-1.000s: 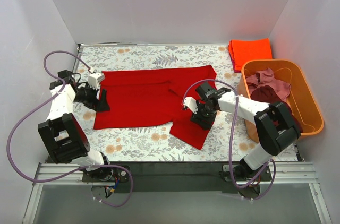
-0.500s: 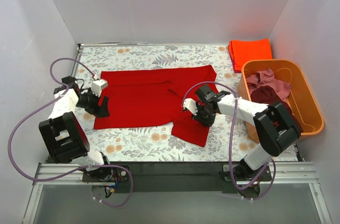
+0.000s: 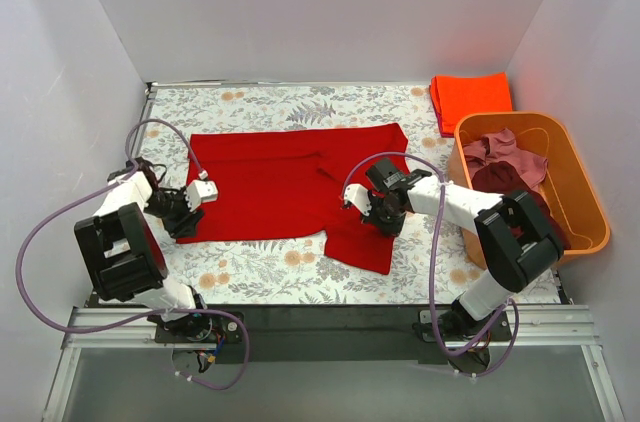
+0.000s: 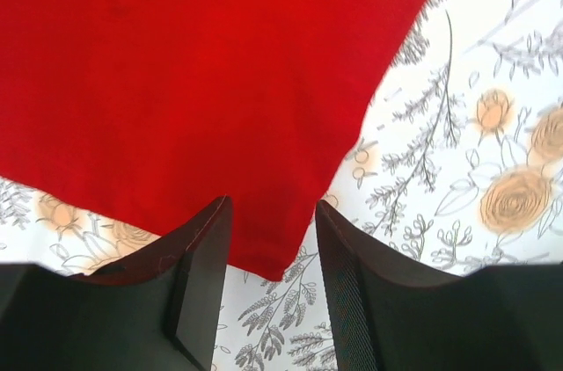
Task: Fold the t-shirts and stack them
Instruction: Fold the tshirt
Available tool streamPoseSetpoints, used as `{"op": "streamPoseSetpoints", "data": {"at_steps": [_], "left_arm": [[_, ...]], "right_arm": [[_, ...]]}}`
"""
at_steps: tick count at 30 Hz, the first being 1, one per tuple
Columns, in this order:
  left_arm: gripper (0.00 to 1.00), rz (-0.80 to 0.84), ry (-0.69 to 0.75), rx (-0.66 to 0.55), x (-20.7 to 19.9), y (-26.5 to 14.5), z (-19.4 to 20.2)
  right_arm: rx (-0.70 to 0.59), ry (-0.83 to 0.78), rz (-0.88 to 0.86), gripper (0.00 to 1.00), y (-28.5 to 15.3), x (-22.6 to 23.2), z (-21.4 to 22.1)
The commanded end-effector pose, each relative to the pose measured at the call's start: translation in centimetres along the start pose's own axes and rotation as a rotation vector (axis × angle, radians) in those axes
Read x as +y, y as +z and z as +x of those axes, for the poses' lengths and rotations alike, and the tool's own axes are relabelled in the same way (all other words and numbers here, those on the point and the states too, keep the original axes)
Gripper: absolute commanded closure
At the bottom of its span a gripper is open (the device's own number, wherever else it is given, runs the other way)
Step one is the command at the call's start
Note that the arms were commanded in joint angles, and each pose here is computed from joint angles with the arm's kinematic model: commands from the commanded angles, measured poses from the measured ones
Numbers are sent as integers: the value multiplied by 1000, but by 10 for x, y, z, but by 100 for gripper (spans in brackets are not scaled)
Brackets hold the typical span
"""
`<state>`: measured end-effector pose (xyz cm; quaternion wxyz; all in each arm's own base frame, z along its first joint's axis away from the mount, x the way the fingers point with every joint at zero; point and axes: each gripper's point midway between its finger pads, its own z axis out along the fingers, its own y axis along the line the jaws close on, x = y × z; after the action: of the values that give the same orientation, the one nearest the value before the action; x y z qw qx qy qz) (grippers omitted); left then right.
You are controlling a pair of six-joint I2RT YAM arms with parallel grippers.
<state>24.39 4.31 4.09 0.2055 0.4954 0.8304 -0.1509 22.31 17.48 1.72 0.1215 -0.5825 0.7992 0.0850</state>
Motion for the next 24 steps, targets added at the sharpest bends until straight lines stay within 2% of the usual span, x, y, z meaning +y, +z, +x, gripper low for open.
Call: {"op": "streamPoseSetpoints", "data": {"at_steps": [1,11,17,18,21,22,24], "left_arm": [[59,73,156,78,-5,-1,16],[61,86,161,179,-9,16,47],[75,70,192,218,-17,23,61],[82,76,188,220,-21,25,63],[91,64,190,209,-24,26,61],[100,53,194,206,-22,25,59],[100,37,198,186,-22,21,53]], "right_arm": [[45,11,-38,99,10,7,8],[58,10,-56,99,11,11,12],[58,9,-56,99,9,13,14],[51,9,-55,99,7,13,13],[42,15,-58,99,3,16,13],[38,16,-59,99,1,17,13],[24,17,-57,99,-3,19,14]]}}
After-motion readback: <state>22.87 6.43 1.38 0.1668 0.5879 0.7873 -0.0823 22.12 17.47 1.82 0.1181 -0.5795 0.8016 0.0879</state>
